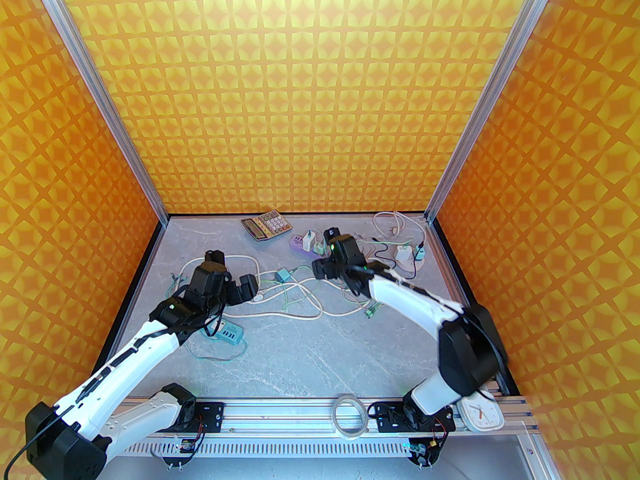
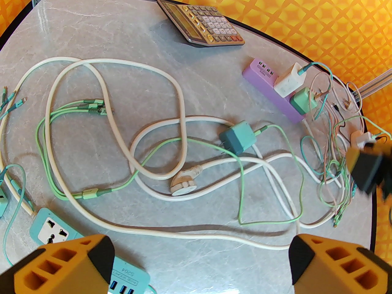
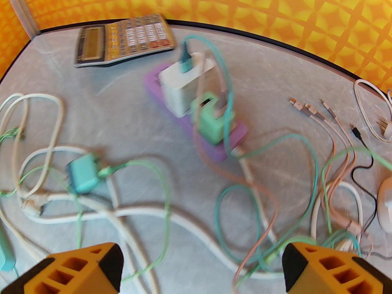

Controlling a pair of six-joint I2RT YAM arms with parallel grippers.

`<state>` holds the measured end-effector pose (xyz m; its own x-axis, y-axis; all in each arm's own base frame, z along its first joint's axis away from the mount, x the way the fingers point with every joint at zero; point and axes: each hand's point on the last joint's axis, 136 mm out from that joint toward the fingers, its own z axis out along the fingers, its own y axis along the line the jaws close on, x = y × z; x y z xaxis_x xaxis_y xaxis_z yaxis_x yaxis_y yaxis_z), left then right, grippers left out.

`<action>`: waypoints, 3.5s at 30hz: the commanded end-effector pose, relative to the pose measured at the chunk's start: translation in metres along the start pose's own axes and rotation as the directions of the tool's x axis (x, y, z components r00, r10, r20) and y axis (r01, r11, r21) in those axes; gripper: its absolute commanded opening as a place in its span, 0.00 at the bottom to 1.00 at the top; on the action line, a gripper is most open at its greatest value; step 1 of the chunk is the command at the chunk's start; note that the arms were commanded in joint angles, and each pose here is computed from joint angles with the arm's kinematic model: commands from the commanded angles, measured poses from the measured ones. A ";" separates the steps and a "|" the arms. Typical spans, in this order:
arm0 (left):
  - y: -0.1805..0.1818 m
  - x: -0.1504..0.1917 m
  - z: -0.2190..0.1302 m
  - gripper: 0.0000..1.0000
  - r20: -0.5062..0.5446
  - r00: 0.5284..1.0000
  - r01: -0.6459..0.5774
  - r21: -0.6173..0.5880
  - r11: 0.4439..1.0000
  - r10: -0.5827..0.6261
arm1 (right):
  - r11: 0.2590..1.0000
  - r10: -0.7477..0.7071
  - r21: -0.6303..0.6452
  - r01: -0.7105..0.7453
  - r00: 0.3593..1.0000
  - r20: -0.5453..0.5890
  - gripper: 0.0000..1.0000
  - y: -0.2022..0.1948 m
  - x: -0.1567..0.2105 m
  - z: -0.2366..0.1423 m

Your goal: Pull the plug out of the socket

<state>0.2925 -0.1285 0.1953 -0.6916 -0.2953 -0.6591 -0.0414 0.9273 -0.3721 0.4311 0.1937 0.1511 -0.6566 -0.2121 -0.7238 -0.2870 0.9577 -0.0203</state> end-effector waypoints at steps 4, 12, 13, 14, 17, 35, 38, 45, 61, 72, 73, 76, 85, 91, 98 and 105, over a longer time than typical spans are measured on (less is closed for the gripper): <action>-0.003 0.003 -0.004 0.99 0.013 0.999 -0.030 0.033 0.999 0.030 | 0.995 -0.080 -0.068 0.077 0.996 -0.041 0.93 -0.003 -0.029 0.040; -0.004 0.002 -0.005 0.99 0.006 0.999 -0.053 0.030 0.998 0.053 | 0.984 -0.137 -0.134 0.121 0.984 -0.116 0.97 -0.007 -0.035 0.089; -0.004 0.002 -0.005 0.99 0.006 0.998 -0.057 0.030 0.998 0.057 | 0.983 -0.135 -0.142 0.117 0.982 -0.129 0.97 -0.008 -0.033 0.095; -0.005 0.001 -0.005 0.99 0.006 0.998 -0.060 0.031 0.998 0.059 | 0.983 -0.134 -0.147 0.114 0.982 -0.133 0.97 -0.009 -0.035 0.099; -0.006 0.000 -0.003 0.99 0.002 0.998 -0.067 0.028 0.997 0.067 | 0.966 -0.157 -0.230 0.117 0.974 -0.161 0.95 0.003 -0.028 0.109; -0.008 0.000 0.010 0.99 -0.022 0.997 -0.068 0.013 0.998 0.068 | 0.920 -0.167 -0.379 0.098 0.974 -0.154 0.84 0.046 0.000 0.084; -0.008 0.000 0.008 0.99 -0.022 0.998 -0.065 0.014 0.998 0.065 | 0.915 -0.183 -0.387 0.111 0.971 -0.152 0.84 0.061 0.005 0.077; -0.006 0.002 0.001 0.99 -0.011 0.999 -0.049 0.021 0.999 0.050 | 0.895 -0.194 -0.433 0.111 0.969 -0.151 0.83 0.098 0.013 0.067; -0.002 0.004 -0.011 0.99 0.002 1.000 -0.026 0.030 0.999 0.026 | 0.894 -0.208 -0.423 0.146 0.973 -0.104 0.88 0.153 0.015 0.047; -0.002 0.005 -0.011 0.99 0.002 1.000 -0.018 0.031 0.999 0.018 | 0.963 -0.229 -0.149 0.226 0.973 -0.002 0.98 0.080 -0.026 0.021; -0.001 0.005 -0.010 0.99 0.004 1.000 -0.018 0.031 0.999 0.018 | 0.966 -0.228 -0.120 0.227 0.974 0.007 0.98 0.070 -0.030 0.019; -0.002 0.005 -0.009 0.99 0.003 1.000 -0.018 0.032 0.999 0.018 | 0.970 -0.236 -0.053 0.237 0.971 0.023 0.97 0.045 -0.036 0.016; -0.002 0.004 -0.009 0.99 0.002 1.000 -0.024 0.033 0.999 0.024 | 0.982 -0.191 0.011 0.191 0.980 0.053 0.66 -0.012 -0.045 0.024; -0.003 0.004 -0.006 0.99 -0.001 0.999 -0.039 0.031 0.999 0.039 | 0.988 -0.148 -0.043 0.151 0.987 0.061 0.50 -0.042 -0.044 0.037; -0.006 0.002 -0.001 0.99 -0.021 0.998 -0.064 0.017 0.998 0.065 | 0.965 -0.209 -0.157 0.211 0.977 0.029 0.42 -0.034 -0.024 0.076; -0.009 -0.002 0.002 0.99 -0.022 0.997 -0.080 0.017 0.997 0.080 | 0.958 -0.221 -0.188 0.219 0.975 0.008 0.43 -0.029 -0.026 0.091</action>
<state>0.2932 -0.1294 0.1876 -0.7095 -0.2383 -0.6632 -0.0116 0.9449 -0.3271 0.5105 0.1787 0.0914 -0.6119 -0.4067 -0.6783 -0.5154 0.8556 -0.0480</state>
